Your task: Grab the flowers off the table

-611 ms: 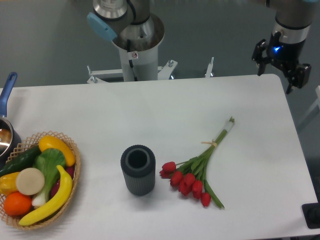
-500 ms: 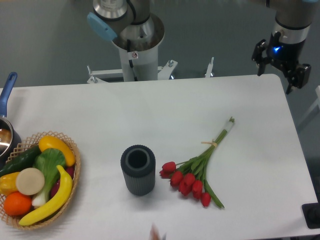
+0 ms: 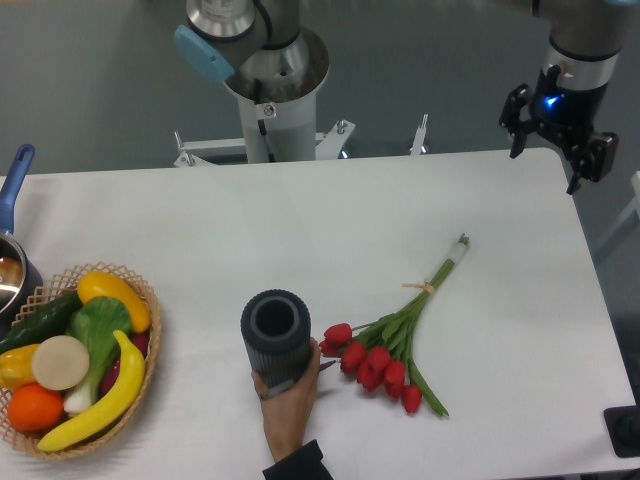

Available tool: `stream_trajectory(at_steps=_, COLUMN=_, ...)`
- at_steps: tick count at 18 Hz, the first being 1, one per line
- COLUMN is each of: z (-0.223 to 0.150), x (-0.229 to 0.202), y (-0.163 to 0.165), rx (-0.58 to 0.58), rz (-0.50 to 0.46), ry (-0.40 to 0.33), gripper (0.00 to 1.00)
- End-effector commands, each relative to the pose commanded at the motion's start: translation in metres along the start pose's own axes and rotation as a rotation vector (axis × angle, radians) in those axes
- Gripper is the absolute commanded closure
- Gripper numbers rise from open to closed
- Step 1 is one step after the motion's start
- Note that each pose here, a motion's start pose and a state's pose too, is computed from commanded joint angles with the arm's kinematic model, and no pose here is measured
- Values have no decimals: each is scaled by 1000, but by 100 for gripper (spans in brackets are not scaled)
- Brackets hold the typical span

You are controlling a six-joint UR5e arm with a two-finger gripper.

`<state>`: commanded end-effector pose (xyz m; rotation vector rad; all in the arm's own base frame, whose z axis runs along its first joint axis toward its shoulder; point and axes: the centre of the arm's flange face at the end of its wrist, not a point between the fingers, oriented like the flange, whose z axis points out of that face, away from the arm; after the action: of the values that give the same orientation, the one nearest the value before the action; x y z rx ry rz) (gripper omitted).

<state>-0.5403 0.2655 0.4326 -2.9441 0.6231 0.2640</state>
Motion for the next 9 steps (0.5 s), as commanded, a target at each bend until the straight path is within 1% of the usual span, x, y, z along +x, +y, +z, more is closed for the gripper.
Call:
stream_trajectory(at_steps=2, z=10, x=6, y=-2, rx=46, rz=-66, ry=-38, gripper=0)
stream_trajectory(at_steps=4, z=18, x=9, y=-1, rx=53, rz=-131, ry=-71, gripper=0)
stream_trajectory(at_steps=9, z=29, x=10, y=-12, rx=63, rz=-200, ry=-51, gripper=0)
